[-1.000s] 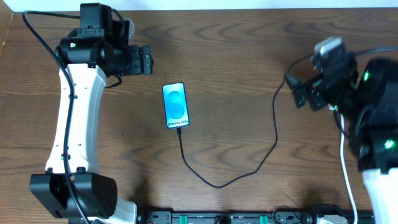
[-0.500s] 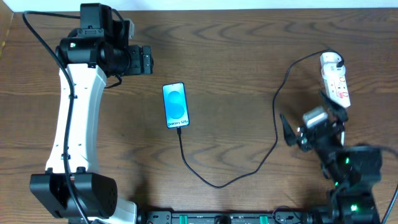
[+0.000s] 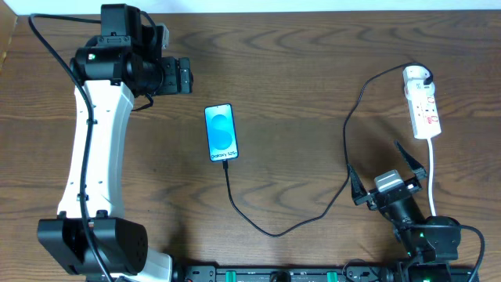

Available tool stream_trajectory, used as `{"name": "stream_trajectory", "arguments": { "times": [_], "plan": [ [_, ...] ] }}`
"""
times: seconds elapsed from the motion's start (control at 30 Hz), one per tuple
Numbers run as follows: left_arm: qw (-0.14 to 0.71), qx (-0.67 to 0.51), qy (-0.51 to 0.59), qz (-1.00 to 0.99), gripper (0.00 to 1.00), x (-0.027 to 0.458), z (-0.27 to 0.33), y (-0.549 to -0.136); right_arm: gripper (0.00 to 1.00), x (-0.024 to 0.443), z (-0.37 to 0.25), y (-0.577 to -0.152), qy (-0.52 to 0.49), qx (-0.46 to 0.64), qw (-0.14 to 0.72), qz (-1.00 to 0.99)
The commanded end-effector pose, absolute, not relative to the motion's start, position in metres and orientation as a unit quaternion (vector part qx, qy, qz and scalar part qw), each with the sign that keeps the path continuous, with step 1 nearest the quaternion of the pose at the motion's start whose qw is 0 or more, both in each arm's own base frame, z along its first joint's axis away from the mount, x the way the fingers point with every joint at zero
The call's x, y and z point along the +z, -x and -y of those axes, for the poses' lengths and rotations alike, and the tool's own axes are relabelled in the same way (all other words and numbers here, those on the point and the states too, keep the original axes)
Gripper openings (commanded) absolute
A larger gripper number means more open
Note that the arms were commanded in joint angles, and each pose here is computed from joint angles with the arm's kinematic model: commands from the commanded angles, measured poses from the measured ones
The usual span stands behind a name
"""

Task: Plug charger to phone and switch on socket

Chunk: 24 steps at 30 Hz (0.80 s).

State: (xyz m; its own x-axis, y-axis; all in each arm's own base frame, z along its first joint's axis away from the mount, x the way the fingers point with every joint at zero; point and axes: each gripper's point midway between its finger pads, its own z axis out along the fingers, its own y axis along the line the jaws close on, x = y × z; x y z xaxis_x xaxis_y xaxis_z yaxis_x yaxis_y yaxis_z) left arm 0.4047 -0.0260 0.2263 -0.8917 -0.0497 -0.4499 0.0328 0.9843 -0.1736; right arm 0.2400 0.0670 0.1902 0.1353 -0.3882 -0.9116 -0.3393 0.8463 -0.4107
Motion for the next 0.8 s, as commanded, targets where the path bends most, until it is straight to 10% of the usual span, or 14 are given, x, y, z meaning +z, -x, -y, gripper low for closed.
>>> {"name": "stream_trajectory", "arguments": {
  "times": [0.0, 0.77],
  "plan": [
    [0.24, -0.085, 0.008, -0.967, 0.93, 0.232, 0.024, -0.405, 0.99, 0.179, -0.059, -0.242, 0.222, 0.004, 0.7, -0.679],
    [0.24, -0.085, 0.008, -0.967, 0.93, 0.232, 0.024, -0.405, 0.99, 0.159, -0.036, -0.243, 0.116, 0.017, 0.684, -0.72]
  ]
}}
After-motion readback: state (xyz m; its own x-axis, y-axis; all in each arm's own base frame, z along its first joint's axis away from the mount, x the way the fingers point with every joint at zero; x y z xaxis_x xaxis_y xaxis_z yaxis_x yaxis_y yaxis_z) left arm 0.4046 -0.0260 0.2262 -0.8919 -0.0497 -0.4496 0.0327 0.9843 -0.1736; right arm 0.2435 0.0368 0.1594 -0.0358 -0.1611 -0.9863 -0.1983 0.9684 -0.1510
